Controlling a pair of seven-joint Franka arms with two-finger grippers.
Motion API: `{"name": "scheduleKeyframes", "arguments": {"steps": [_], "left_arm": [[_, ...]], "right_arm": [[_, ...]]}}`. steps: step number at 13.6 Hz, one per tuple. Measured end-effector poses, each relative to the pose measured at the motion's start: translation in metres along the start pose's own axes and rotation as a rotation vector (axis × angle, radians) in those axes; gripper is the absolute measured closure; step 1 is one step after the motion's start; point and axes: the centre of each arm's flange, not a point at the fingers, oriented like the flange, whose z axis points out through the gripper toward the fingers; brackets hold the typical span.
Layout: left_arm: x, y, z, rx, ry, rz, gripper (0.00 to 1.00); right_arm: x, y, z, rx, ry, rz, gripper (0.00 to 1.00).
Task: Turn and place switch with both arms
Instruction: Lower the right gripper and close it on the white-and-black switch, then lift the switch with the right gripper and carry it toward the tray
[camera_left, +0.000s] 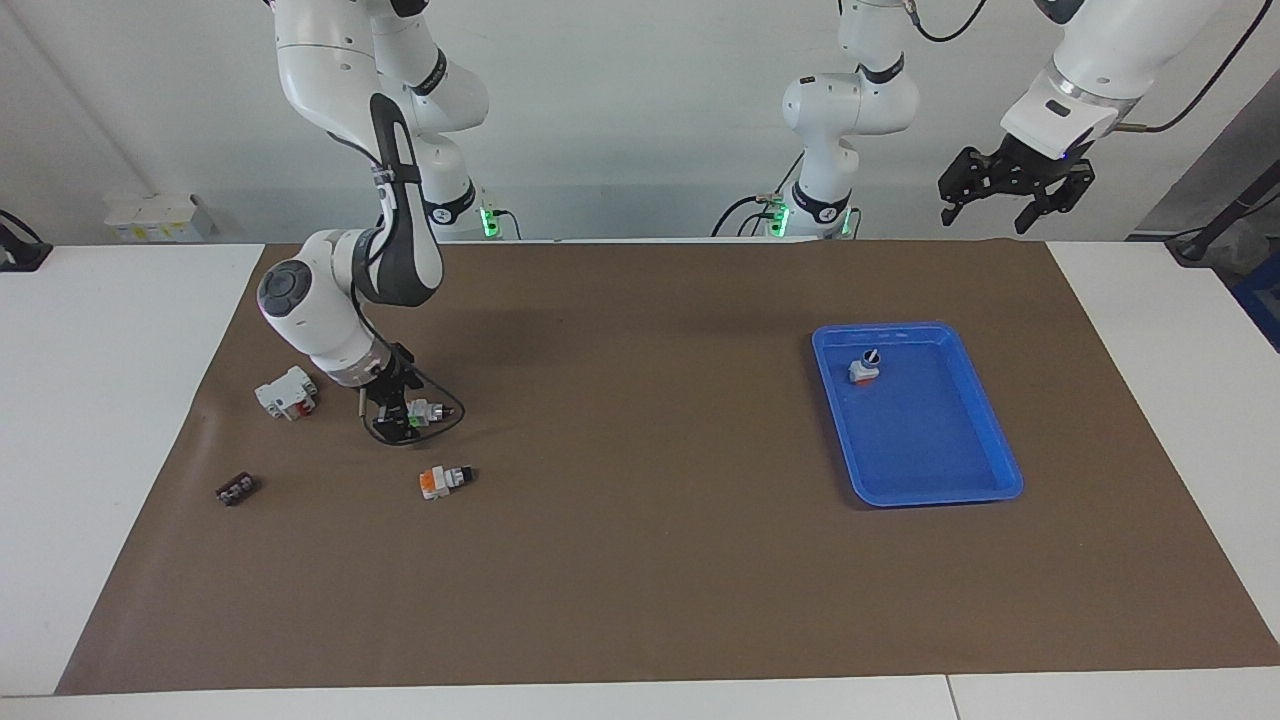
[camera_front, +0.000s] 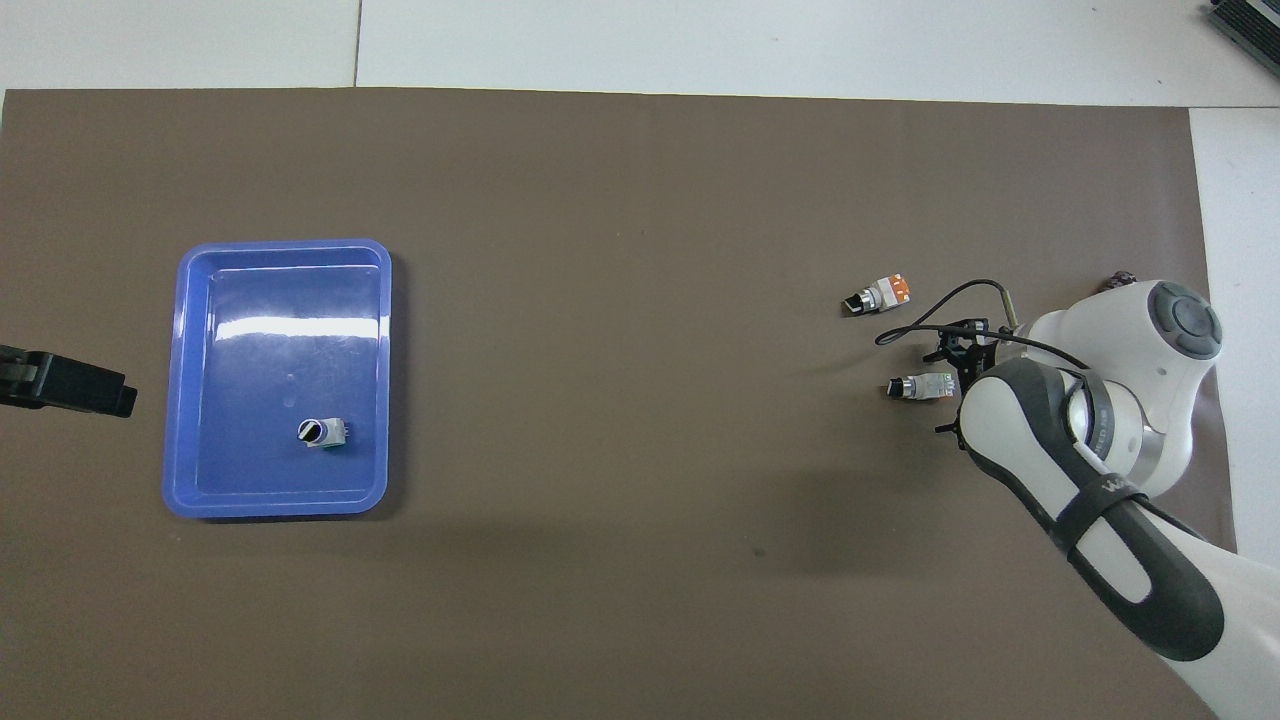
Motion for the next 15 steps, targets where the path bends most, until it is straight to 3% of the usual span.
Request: {"name": "scheduleKeyframes", "arguments": {"steps": [3, 5, 7, 10, 15], "left_arm": [[0.000, 0.000, 0.000, 0.000, 0.000, 0.000, 0.00], [0.000, 0.000, 0.000, 0.000, 0.000, 0.000, 0.00], [0.000, 0.000, 0.000, 0.000, 0.000, 0.000, 0.00], [0.000, 0.000, 0.000, 0.000, 0.000, 0.000, 0.00], [0.000, 0.000, 0.000, 0.000, 0.000, 0.000, 0.00]], "right_arm": [[-0.002, -0.001, -0.003, 0.009, 0.001, -0.005, 0.48], [-0.004, -0.001, -0.003, 0.009, 0.000, -0.007, 0.53], [-0.006, -0.003, -0.005, 0.013, -0.019, 0.028, 0.67], [-0.015, -0.013, -0.029, -0.017, -0.065, 0.065, 0.67], [-0.070, -0.015, -0.137, -0.052, -0.257, 0.015, 0.67]]}}
